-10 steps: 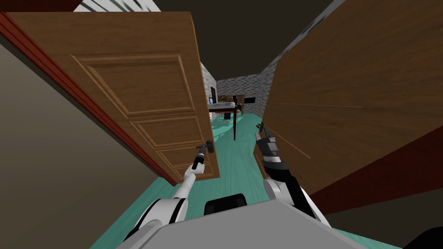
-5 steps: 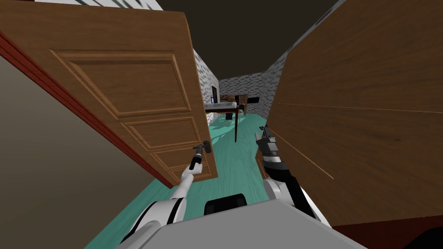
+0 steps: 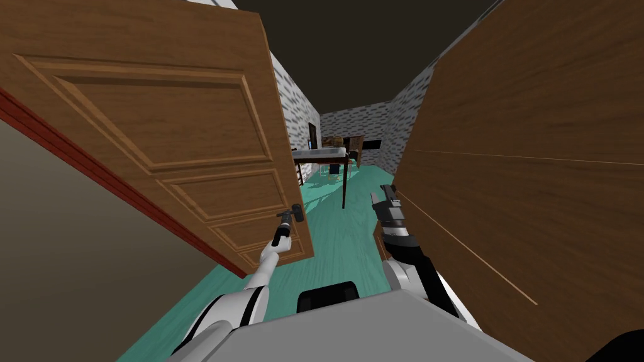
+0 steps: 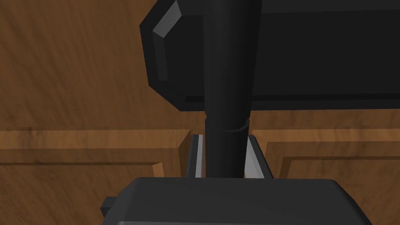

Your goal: Push the door open

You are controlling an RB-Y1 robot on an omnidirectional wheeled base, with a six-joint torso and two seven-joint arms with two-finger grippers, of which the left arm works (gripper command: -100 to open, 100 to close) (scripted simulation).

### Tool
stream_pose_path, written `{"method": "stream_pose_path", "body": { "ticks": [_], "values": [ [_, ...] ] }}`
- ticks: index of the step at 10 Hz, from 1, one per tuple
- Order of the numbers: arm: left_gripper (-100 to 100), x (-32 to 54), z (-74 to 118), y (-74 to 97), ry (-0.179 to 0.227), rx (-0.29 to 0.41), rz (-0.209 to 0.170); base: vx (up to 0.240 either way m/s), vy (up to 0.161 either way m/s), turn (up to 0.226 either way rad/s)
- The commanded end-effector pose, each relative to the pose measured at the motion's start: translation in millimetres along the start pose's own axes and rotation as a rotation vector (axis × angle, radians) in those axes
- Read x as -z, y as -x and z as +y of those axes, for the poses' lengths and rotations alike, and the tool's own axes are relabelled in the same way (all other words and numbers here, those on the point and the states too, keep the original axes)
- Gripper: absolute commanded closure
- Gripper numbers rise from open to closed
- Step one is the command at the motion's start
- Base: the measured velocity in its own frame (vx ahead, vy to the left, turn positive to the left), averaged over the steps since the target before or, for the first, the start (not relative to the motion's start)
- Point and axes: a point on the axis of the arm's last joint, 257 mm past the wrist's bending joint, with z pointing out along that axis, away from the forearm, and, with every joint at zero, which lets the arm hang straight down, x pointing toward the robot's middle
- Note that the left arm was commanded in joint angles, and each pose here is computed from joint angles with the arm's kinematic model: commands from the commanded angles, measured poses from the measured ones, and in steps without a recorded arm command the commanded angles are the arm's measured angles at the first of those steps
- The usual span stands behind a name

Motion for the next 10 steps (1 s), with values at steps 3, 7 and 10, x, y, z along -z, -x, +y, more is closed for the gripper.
{"method": "stream_pose_path", "body": {
  "ticks": [3,7,10],
  "values": [
    [100,1.1,1.7,19.8,0.003,0.002,-0.039,0.158,-0.113,0.073],
    [100,2.7,5.6,36.3,0.011,0.003,-0.068,0.12,-0.056,0.041],
    [100,4.5,6.0,54.2,0.011,0.003,-0.1,0.194,-0.046,0.046]
  ]
}}
